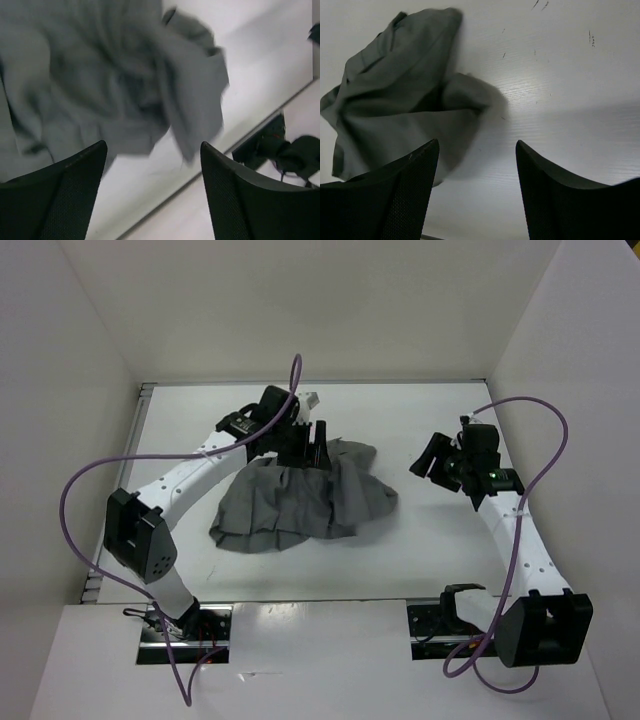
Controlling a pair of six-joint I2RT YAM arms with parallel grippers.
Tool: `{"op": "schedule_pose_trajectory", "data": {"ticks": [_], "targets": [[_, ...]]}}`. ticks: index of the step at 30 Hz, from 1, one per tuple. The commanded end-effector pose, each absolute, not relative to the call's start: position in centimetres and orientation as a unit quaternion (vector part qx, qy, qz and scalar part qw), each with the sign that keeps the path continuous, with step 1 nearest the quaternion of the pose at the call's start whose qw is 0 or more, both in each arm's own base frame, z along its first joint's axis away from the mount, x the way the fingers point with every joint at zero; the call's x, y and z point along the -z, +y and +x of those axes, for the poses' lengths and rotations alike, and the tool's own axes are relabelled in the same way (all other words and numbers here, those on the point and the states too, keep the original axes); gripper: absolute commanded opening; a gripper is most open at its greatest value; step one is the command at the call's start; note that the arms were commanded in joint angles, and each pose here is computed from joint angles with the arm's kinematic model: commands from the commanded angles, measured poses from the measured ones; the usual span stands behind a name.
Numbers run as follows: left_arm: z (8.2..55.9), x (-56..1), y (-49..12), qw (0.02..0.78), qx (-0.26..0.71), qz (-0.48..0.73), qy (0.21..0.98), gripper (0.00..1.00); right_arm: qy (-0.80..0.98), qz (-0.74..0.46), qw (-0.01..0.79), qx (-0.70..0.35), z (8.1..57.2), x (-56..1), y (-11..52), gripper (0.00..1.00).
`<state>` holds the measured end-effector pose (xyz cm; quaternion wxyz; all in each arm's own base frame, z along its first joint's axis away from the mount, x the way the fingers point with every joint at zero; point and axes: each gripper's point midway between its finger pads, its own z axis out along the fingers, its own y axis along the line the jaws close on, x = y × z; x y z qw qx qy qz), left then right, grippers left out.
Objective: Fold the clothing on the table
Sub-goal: Move the skirt to the center of the board, then flatten the skirt out
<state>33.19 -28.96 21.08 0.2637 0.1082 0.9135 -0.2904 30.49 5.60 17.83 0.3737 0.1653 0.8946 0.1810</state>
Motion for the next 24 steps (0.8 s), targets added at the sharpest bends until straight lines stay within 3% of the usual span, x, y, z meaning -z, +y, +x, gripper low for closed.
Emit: {"op": "schedule_pose_trajectory", "data": {"ticks": [1, 4, 12, 18, 24], "targets": [[30.2, -22.1, -29.8, 0.228, 0.353, 0.149, 0.895, 0.83, 0.886, 0.160, 0.394, -0.184, 31.5, -20.0, 5.4, 0.68], [30.5, -24.0, -29.0, 0.256, 0.365, 0.146, 0.883, 0.87, 0.884, 0.155, 0.395, -0.195, 32.3, -20.7, 5.8, 0.68], [41.0, -16.3, -20.4, 0.300, 0.159, -0.009, 0.941, 0.88, 0.908, 0.160, 0.336, -0.192, 37.2, -17.1, 6.7, 0.68], [47.3, -14.9, -20.3, 0.315, 0.171, -0.037, 0.933, 0.89, 0.915, 0.162, 0.302, -0.213, 42.6, -14.3, 8.1, 0.64], [48.0, -11.6, -21.0, 0.282, 0.200, -0.022, 0.938, 0.89, 0.916, 0.130, 0.275, -0.262, 45.7, -13.1, 12.5, 0.63]]}}
